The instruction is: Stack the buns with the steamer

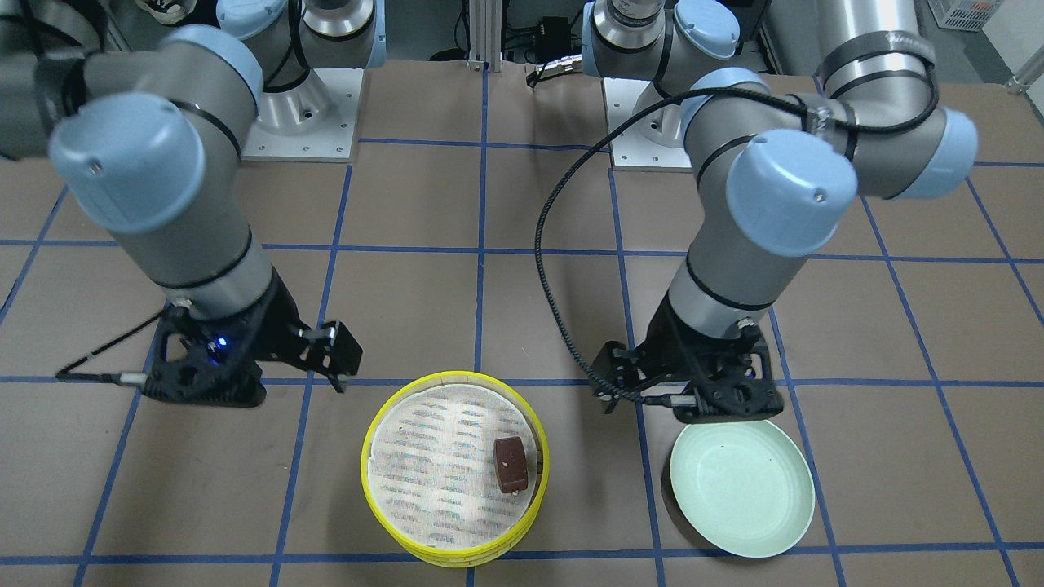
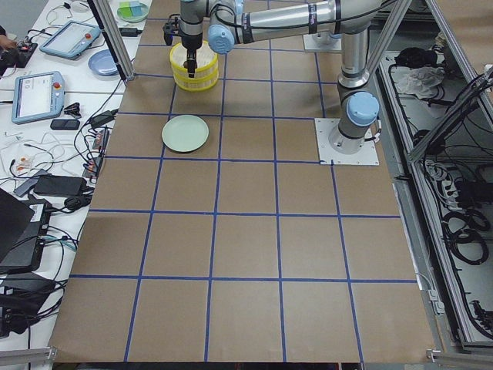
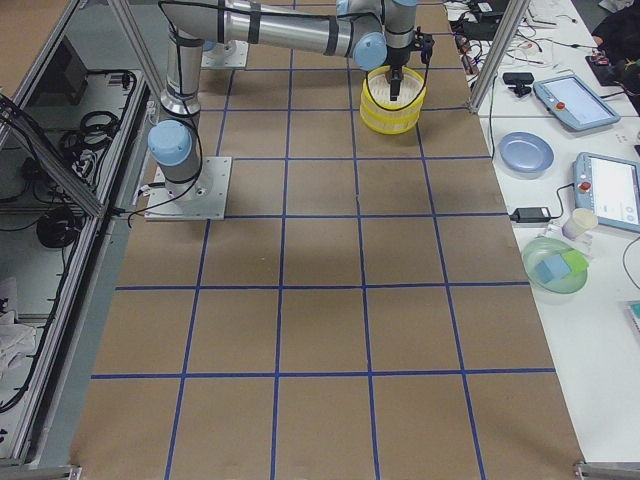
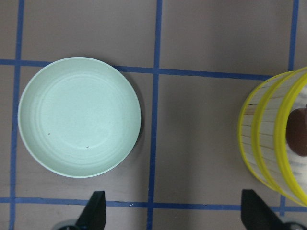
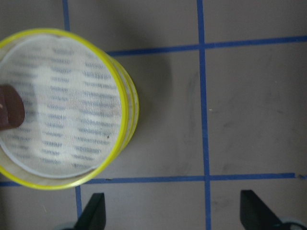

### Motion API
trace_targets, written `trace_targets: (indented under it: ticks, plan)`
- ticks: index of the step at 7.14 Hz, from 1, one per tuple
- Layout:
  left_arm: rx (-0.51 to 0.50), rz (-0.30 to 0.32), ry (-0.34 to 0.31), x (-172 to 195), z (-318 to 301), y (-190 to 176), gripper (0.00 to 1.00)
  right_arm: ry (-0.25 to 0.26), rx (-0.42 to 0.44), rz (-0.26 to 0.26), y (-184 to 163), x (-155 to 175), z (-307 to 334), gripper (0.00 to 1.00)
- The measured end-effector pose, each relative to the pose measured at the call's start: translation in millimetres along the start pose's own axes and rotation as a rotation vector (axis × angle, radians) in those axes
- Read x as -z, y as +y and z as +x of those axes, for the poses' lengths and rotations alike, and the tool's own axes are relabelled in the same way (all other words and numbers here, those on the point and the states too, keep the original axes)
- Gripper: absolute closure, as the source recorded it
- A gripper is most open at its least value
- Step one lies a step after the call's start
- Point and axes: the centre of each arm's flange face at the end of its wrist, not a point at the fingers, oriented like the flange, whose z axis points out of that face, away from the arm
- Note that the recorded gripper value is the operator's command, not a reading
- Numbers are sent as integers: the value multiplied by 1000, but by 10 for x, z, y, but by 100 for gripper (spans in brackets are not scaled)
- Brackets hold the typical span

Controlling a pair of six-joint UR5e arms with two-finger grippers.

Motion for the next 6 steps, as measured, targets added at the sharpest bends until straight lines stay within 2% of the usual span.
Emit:
trace_targets:
  ticks: [1, 2, 4, 6]
  plan:
    - [-25, -22, -11, 210, -151, 109, 0, 3, 12, -7, 241, 282, 8, 0]
    - [-37, -33, -29, 420, -228, 231, 0, 14, 18, -6, 379, 426, 13, 0]
    - [-50, -46, -82, 776, -298, 483, 0, 50, 20, -16, 466, 441, 50, 0]
    - [-53, -33, -80, 989, -288, 632, 0, 60, 21, -10, 497, 450, 62, 0]
